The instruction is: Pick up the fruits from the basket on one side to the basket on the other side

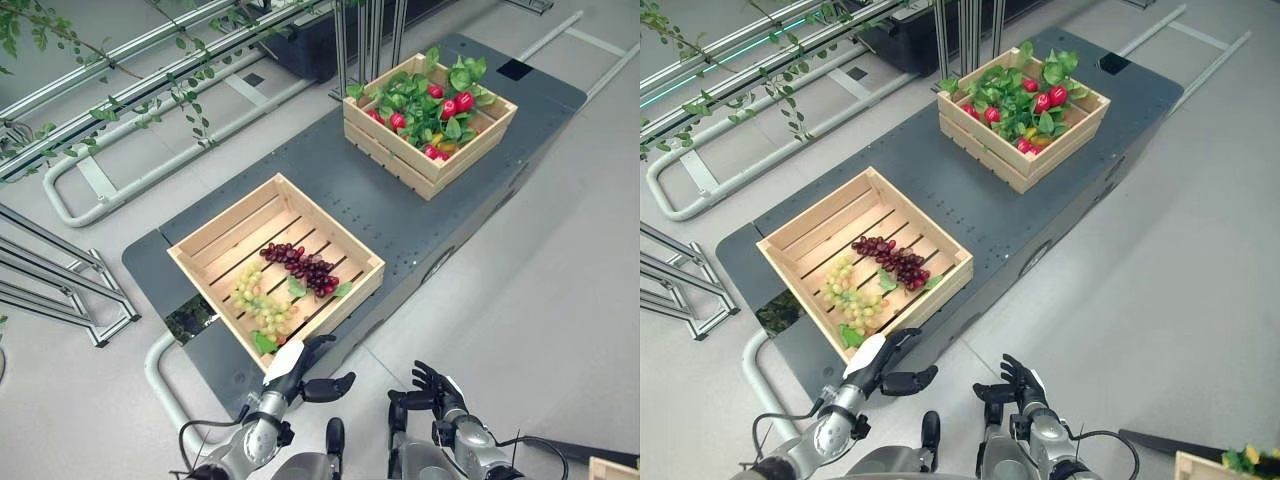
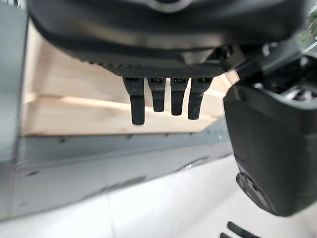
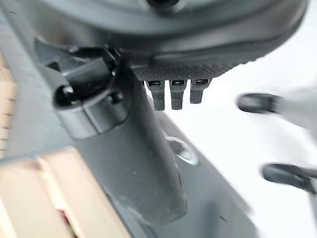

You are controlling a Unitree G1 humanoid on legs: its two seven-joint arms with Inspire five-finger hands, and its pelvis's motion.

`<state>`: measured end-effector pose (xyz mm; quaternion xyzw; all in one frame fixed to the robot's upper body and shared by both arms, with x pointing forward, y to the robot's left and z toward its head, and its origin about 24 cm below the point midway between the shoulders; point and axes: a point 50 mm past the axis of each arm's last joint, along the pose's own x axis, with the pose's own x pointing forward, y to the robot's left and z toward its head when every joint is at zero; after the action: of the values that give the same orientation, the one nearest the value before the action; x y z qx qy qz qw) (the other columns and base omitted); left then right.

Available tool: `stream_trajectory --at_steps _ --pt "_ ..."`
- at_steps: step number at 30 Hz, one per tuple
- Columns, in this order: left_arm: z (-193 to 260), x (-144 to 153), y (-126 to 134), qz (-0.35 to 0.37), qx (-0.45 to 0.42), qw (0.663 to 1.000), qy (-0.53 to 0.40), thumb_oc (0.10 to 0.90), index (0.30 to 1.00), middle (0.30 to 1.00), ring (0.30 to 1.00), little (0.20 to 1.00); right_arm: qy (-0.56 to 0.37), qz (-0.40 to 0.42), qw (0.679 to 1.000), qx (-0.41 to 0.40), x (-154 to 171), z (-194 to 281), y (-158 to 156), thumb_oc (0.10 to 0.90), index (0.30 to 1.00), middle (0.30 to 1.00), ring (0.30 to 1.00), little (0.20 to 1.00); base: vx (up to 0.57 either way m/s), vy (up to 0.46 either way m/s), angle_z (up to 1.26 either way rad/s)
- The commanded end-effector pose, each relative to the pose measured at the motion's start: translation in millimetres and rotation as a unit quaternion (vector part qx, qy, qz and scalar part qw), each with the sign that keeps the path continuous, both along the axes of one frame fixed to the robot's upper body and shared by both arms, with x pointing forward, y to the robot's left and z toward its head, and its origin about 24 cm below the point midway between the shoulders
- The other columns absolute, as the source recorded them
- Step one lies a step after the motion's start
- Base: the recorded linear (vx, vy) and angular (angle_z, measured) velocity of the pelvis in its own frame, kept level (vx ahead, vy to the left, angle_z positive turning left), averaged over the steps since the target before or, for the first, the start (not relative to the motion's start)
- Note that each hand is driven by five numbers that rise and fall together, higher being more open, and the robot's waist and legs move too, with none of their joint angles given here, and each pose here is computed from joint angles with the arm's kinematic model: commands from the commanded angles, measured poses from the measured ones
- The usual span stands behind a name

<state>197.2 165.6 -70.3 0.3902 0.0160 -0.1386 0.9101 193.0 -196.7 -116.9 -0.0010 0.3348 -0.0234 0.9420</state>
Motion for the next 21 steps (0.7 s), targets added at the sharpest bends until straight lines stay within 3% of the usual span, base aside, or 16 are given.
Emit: stream_trajectory --at_steps 1,4,8,16,21 --pt "132 78 35 0.073 -0.082 0.936 -0.334 0.8 0.9 0.9 0.9 0.9 -0.045 -0.041 0.998 -0.002 10 17 -27 0.8 0.9 0.9 0.9 0.9 0.02 0.052 0.05" --pt "168 81 61 0.092 -0.042 0.91 -0.403 0.8 0.9 0.9 0.9 0.9 -0.088 -0.048 0.995 0.01 19 31 -32 0.8 0.9 0.9 0.9 0.9 0.01 0.044 0.05" --pt "187 86 92 0.11 0.085 0.89 -0.433 0.8 0.9 0.9 0.9 0.9 -0.137 -0.027 0.99 0.021 29 49 -27 0.8 0.9 0.9 0.9 0.9 0.01 0.08 0.12" --pt "215 95 145 0.156 0.259 0.861 -0.408 0.8 0.9 0.9 0.9 0.9 -0.187 0.008 0.982 0.024 43 72 -34 0.8 0.9 0.9 0.9 0.9 -0.04 0.127 -0.01" --pt "225 98 167 0.107 0.414 0.833 -0.35 0.8 0.9 0.9 0.9 0.9 -0.213 0.038 0.976 0.023 52 88 -33 0.8 0.9 0.9 0.9 0.9 -0.03 0.11 0.0"
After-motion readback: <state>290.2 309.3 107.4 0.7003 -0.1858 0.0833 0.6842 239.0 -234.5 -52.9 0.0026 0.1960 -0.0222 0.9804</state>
